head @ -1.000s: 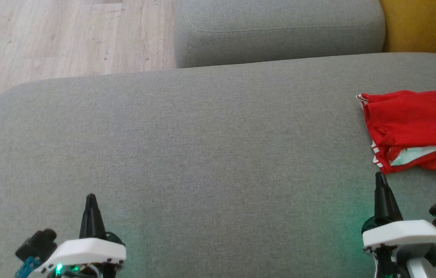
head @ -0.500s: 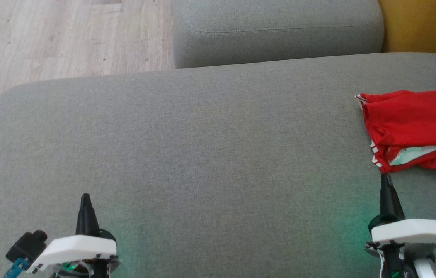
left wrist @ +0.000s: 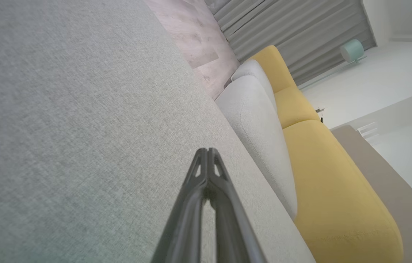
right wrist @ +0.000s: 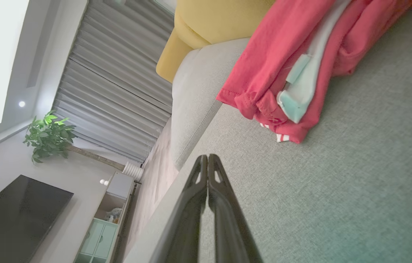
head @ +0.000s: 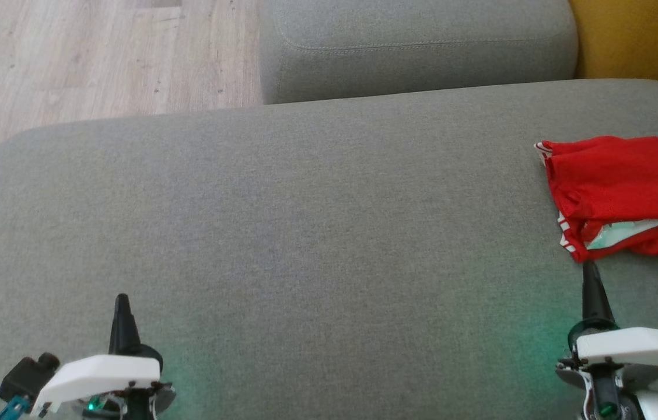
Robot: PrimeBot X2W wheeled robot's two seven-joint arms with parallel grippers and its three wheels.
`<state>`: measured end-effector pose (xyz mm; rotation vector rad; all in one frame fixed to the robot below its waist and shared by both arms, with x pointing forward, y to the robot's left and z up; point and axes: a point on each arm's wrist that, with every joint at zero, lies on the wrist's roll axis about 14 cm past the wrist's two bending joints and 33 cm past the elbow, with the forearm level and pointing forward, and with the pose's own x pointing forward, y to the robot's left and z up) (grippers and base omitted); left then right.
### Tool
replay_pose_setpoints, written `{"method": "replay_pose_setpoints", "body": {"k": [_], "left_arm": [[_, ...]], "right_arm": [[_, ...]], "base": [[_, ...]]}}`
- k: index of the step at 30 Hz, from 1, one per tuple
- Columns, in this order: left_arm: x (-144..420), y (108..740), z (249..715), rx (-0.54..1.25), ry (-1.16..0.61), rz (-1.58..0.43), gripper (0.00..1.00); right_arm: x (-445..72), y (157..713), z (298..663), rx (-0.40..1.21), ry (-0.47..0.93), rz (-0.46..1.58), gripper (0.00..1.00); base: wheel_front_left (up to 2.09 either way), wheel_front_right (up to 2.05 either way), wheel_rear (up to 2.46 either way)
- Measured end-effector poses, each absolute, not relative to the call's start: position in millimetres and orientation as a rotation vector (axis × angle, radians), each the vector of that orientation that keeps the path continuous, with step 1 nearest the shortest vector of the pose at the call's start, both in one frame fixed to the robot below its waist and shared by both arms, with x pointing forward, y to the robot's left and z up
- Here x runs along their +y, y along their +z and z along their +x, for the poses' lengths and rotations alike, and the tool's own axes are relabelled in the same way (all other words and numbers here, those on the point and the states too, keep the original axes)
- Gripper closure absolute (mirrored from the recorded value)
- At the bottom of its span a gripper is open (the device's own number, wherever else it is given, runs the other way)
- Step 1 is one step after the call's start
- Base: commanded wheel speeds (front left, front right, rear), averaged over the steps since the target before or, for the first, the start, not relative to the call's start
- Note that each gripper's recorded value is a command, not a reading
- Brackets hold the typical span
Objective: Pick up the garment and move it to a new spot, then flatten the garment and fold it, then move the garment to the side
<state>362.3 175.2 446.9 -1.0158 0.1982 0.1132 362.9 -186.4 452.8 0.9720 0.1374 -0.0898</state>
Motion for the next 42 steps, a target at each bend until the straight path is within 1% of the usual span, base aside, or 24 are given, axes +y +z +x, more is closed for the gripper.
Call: {"method": "replay_pose_setpoints", "body": {"k": [6, 28, 42], "left_arm": [[175.3, 448.9, 363.3, 0.196, 0.109, -1.078, 1.0], [182.3, 458.4, 367.6, 0.162, 0.103, -1.316, 1.0], [185.5, 466.3, 370.9, 0.135, 0.082, -1.458, 1.0]], "right_arm": [[-187.7, 458.9, 367.6, 0.122, -0.088, 1.04, 1.0], [-196.4, 460.5, 366.7, 0.108, -0.117, 1.299, 1.0], [-200.9, 471.2, 372.1, 0.072, -0.104, 1.456, 1.0]], "base": [[0.0, 0.0, 0.0], [0.0, 0.0, 0.0], [0.0, 0.0, 0.0]]}}
